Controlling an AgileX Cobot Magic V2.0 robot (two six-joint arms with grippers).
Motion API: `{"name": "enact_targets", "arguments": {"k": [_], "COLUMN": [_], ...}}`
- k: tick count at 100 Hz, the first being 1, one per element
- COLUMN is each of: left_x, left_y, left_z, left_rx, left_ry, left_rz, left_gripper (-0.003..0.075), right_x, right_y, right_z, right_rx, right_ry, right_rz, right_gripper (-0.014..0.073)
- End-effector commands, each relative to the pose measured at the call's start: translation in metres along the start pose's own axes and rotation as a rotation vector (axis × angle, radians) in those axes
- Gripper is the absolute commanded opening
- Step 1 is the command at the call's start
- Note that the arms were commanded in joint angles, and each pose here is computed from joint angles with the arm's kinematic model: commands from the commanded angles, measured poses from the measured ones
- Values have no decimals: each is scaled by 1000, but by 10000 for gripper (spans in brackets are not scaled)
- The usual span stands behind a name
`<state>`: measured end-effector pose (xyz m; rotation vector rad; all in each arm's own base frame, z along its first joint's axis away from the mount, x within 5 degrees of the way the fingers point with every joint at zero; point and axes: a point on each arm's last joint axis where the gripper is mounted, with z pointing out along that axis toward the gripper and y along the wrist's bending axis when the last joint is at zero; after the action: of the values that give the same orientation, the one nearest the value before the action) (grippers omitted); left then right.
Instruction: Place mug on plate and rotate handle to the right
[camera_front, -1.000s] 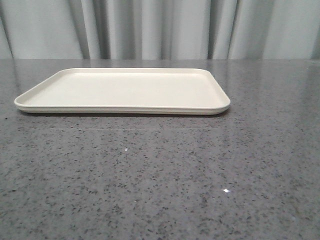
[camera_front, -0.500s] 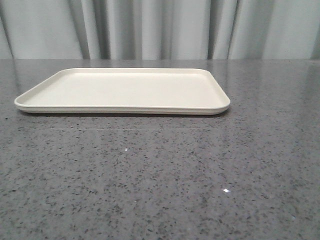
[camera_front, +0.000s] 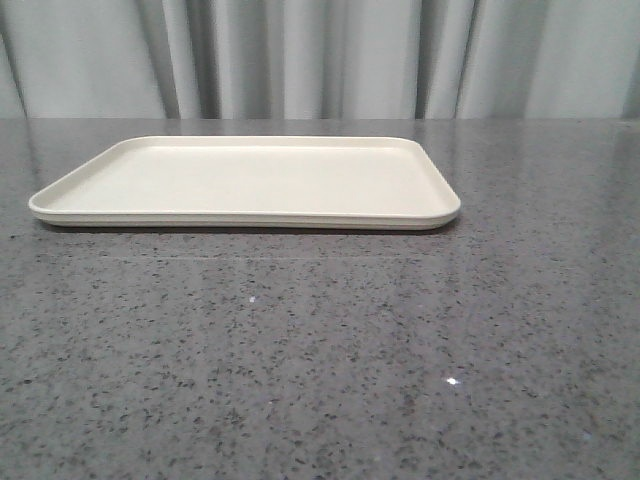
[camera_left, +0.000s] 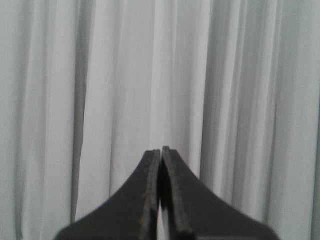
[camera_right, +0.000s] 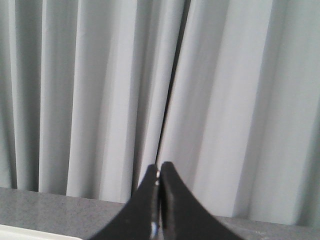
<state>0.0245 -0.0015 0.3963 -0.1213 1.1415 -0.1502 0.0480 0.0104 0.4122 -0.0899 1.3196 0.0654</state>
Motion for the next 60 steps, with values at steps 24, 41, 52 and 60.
{"name": "enact_targets", "arguments": {"k": [24,41,52,60], "left_x": [-38,-42,-43,-43], "left_y": [-9,-10,-10,-10], "left_z": [42,61,71,78], "left_rx": [15,17,14,11], "left_ry": [62,141,175,198], "left_rz": [47,90,118,136], "left_gripper": [-20,-20,-20,-20], "right_x": [-26,-32,-37,-41], "right_y": [-3,-3,-3,-4], "right_z": [30,46,55,61], "right_rx": [-13,-39,-51,-53], "right_ry": [23,93,115,118], "right_rz": [-24,-82,-108,-110], "right_gripper": [-58,-58,-58,-58]}}
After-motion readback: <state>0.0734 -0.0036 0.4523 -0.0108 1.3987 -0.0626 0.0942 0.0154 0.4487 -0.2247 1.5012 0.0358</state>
